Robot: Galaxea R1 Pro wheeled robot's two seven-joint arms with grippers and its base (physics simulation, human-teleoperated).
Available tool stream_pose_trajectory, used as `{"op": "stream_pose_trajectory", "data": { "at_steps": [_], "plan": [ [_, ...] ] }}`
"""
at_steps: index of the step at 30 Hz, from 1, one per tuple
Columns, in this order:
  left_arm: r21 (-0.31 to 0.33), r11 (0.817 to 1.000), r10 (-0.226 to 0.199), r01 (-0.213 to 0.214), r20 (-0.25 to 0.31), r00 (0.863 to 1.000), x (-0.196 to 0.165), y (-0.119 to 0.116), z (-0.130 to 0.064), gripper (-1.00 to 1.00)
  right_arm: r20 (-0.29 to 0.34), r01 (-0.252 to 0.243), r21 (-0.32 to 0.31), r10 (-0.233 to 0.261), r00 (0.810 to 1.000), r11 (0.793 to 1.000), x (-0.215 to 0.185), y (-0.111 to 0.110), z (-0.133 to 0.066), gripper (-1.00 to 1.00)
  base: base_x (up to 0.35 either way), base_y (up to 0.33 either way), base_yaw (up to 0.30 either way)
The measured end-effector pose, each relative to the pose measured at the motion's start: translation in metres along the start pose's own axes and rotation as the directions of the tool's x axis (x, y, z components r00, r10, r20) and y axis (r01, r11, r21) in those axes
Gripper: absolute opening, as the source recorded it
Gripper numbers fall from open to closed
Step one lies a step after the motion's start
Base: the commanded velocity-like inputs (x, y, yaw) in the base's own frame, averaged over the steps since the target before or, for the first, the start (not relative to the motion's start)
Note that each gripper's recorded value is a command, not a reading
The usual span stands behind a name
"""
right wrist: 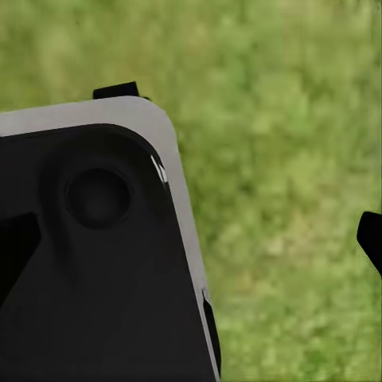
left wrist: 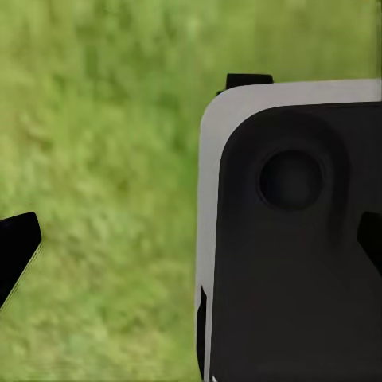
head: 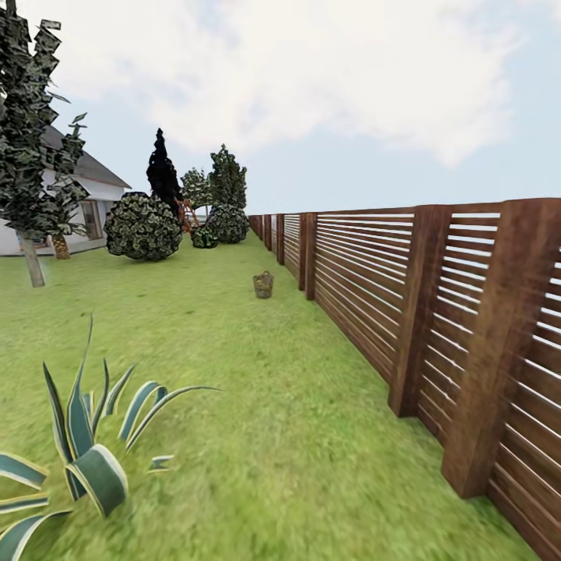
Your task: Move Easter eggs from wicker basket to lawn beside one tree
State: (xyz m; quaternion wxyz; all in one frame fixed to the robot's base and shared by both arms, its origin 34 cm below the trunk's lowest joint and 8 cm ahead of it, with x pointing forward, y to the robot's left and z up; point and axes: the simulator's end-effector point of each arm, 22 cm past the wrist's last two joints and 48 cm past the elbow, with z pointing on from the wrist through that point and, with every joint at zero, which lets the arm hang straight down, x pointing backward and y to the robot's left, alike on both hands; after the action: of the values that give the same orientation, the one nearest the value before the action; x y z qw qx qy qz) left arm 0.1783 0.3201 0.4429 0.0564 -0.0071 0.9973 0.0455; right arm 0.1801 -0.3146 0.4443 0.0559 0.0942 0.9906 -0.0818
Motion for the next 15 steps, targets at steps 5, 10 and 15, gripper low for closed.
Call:
{"op": "stream_pose_trajectory", "data": {
  "at_steps": [5, 10, 15],
  "plan": [
    [0.000, 1.000, 0.000, 0.000, 0.000, 1.000, 0.0000, 0.0000, 0.0000, 1.00, 0.000, 0.001, 0.000, -0.001, 1.000, 1.000, 0.0000, 0.0001, 0.0000, 1.00, 0.320, 0.000, 0.000],
    [0.000, 1.000, 0.000, 0.000, 0.000, 1.000, 0.0000, 0.0000, 0.0000, 1.00, 0.000, 0.001, 0.000, -0.001, 1.000, 1.000, 0.0000, 0.0001, 0.0000, 1.00, 0.320, 0.000, 0.000],
    [0.000, 1.000, 0.000, 0.000, 0.000, 1.000, 0.0000, 0.0000, 0.0000, 1.00, 0.000, 0.000, -0.001, 0.000, 1.000, 1.000, 0.0001, 0.0005, 0.0000, 1.00, 0.319, 0.000, 0.000]
  ]
}}
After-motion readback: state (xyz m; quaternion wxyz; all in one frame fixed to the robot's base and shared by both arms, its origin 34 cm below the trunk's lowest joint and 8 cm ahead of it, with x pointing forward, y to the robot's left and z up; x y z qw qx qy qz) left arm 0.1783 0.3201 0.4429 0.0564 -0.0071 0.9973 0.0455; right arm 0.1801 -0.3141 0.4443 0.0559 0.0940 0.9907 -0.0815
